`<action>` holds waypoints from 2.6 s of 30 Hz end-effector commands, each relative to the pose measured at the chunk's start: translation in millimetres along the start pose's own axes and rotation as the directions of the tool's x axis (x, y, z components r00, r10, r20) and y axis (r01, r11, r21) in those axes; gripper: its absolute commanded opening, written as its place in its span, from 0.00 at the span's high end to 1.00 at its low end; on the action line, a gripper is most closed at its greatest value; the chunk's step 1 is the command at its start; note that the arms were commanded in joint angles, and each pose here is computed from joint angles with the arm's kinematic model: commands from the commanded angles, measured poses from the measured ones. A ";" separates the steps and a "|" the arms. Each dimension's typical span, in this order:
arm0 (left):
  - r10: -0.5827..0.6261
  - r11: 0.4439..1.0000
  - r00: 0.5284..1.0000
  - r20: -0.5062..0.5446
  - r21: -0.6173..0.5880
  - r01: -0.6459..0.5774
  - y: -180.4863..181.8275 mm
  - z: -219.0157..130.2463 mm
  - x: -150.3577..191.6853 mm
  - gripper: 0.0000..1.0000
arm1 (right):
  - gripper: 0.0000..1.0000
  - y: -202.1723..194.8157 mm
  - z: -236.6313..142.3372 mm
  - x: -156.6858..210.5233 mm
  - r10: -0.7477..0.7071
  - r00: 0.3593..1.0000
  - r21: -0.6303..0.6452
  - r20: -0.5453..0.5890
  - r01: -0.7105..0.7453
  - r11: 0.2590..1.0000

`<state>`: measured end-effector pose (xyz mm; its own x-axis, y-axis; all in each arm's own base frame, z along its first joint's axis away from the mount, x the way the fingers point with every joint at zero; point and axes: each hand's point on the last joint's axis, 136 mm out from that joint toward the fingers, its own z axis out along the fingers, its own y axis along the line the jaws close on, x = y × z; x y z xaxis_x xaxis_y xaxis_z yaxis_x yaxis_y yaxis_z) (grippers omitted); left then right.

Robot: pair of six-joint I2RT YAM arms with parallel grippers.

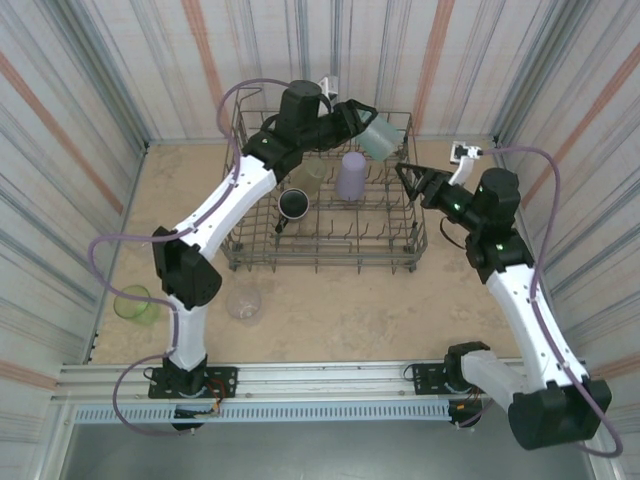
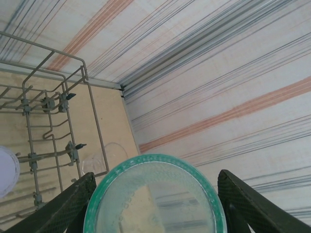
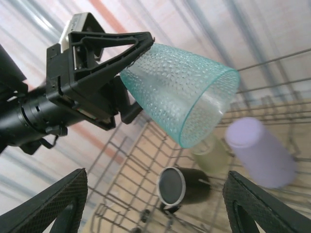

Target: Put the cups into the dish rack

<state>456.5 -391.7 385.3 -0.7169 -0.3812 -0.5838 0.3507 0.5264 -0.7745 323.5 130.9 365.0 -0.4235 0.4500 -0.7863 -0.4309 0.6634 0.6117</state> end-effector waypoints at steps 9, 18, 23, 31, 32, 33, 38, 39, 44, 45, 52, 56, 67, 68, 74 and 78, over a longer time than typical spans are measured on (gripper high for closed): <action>0.154 0.986 0.987 0.040 -0.071 -0.150 12.9 45.8 -1.2 0.97 | 0.00 -67.2 -62.7 24.4 -0.046 0.999 0.345 0.017 0.037 0.938; 0.273 0.954 0.960 0.068 -0.151 -0.260 25.4 67.1 3.1 0.97 | 0.01 -98.5 -84.5 39.9 -0.003 1.000 0.460 -0.021 0.013 0.888; 0.372 0.912 0.926 0.066 -0.213 -0.351 32.3 76.3 11.7 0.98 | 0.01 -110.0 -96.7 48.0 -0.001 1.000 0.499 -0.002 0.002 0.866; 0.461 0.862 0.886 0.048 -0.262 -0.434 45.1 99.9 29.1 1.00 | 0.01 -116.7 -109.7 51.7 -0.018 1.000 0.530 0.018 0.006 0.848; 0.466 0.859 0.884 0.040 -0.261 -0.441 47.9 103.8 32.4 1.00 | 0.01 -117.8 -110.4 52.8 -0.014 1.000 0.533 0.021 0.001 0.846; 0.475 0.853 0.879 0.037 -0.265 -0.449 49.6 106.4 35.0 1.00 | 0.01 -118.4 -110.8 54.4 -0.010 1.000 0.533 0.021 -0.003 0.846; 0.575 0.781 0.818 0.028 -0.316 -0.538 52.0 114.4 43.9 1.00 | 0.01 -124.9 -113.8 61.8 -0.004 1.000 0.548 0.026 -0.011 0.836; 0.592 0.768 0.806 0.028 -0.325 -0.552 51.5 115.5 45.2 1.00 | 0.01 -125.0 -114.1 62.3 -0.004 1.000 0.548 0.026 -0.011 0.836; 0.647 0.714 0.762 0.015 -0.363 -0.599 54.2 120.8 52.3 1.00 | 0.01 -126.9 -116.3 63.5 -0.015 1.000 0.555 0.027 -0.002 0.832; 0.656 0.703 0.755 0.011 -0.371 -0.606 55.3 120.7 52.4 1.00 | 0.01 -127.3 -116.5 63.7 -0.018 1.000 0.556 0.025 0.001 0.831; 0.694 0.648 0.719 -0.021 -0.416 -0.638 70.0 124.2 54.2 0.99 | 0.01 -128.8 -116.4 65.3 -0.018 1.000 0.555 0.022 0.003 0.832; 0.697 0.640 0.716 -0.039 -0.416 -0.646 78.7 129.4 60.5 0.98 | 0.01 -127.2 -115.6 66.4 -0.026 1.000 0.544 0.015 0.013 0.839; 0.634 0.671 0.770 -0.073 -0.443 -0.595 123.2 140.1 65.9 0.98 | 0.01 -122.2 -118.0 61.8 -0.049 0.998 0.534 0.036 0.022 0.845; 0.632 0.671 0.772 -0.074 -0.446 -0.592 125.6 140.4 65.9 0.98 | 0.01 -121.4 -118.4 60.6 -0.052 0.998 0.534 0.039 0.023 0.845; 0.640 0.659 0.764 -0.088 -0.448 -0.604 133.7 144.6 71.2 0.98 | 0.01 -120.4 -119.4 62.1 -0.053 0.998 0.529 0.042 0.023 0.848; 0.641 0.653 0.761 -0.100 -0.450 -0.609 139.7 147.1 75.4 0.97 | 0.01 -121.7 -119.2 63.7 -0.050 0.998 0.530 0.039 0.021 0.848</action>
<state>531.6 -463.5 208.3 -0.3834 0.1295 -0.9144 0.4192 0.9066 -0.0474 254.4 7.5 249.3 -0.3764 0.4639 -0.8019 0.0668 0.8769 0.4759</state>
